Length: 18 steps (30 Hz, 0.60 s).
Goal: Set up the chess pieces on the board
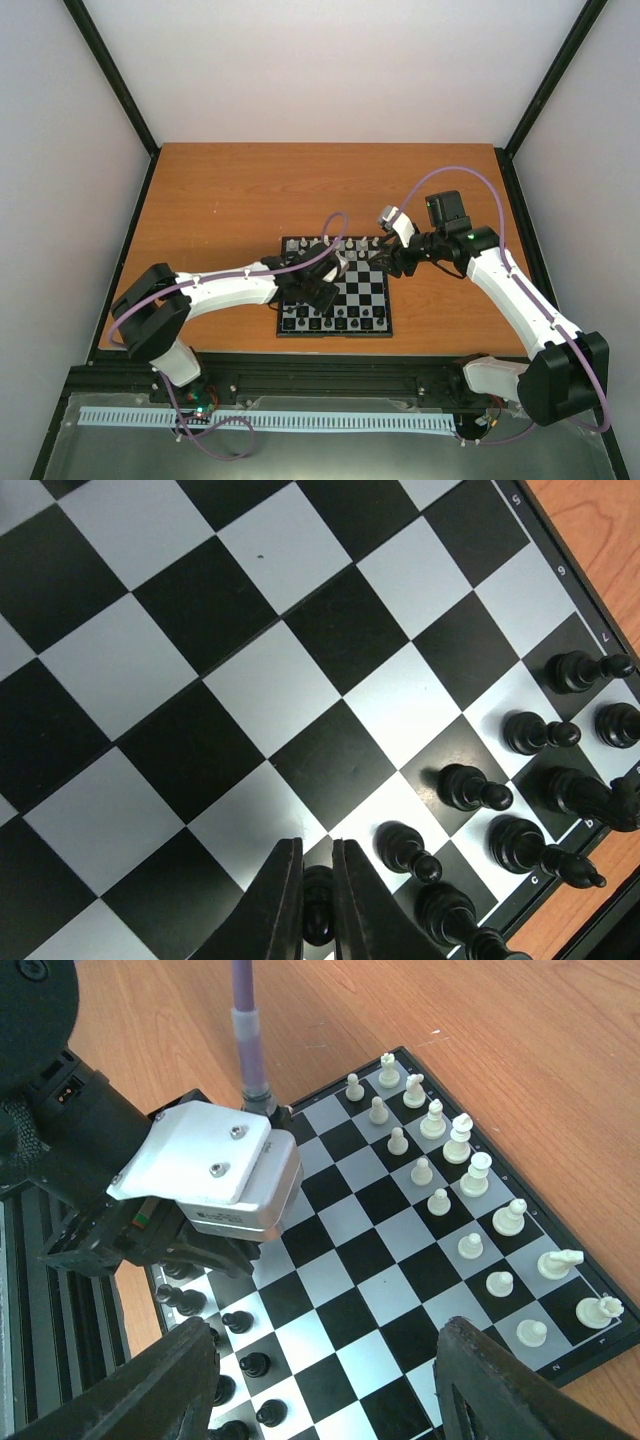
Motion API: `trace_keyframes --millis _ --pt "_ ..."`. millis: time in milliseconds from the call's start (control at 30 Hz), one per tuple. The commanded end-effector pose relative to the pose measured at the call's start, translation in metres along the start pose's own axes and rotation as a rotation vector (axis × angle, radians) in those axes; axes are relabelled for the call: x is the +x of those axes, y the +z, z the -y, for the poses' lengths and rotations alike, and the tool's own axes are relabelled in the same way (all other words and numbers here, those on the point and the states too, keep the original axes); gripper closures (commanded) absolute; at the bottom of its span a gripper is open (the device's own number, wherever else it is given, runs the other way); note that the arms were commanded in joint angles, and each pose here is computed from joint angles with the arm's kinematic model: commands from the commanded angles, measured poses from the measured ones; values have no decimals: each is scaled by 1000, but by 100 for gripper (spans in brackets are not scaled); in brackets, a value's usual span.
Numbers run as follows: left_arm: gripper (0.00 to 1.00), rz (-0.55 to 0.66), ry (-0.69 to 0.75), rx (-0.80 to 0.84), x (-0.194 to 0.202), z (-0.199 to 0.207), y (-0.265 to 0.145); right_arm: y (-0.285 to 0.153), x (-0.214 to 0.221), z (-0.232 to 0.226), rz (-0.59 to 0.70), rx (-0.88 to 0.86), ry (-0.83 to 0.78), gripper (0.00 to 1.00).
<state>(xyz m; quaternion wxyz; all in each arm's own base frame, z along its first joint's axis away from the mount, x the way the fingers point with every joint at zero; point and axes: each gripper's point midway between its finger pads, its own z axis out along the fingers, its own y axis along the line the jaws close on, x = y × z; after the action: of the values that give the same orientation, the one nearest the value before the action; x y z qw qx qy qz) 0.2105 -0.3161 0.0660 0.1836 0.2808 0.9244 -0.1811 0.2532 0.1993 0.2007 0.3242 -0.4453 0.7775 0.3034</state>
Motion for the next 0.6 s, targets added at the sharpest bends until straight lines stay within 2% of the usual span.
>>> trace_keyframes --millis 0,567 --pt "91 -26 47 30 -4 14 -1 1 1 3 5 7 -13 40" --pt "91 -109 53 -12 13 12 9 3 4 3 -5 -4 -11 40"
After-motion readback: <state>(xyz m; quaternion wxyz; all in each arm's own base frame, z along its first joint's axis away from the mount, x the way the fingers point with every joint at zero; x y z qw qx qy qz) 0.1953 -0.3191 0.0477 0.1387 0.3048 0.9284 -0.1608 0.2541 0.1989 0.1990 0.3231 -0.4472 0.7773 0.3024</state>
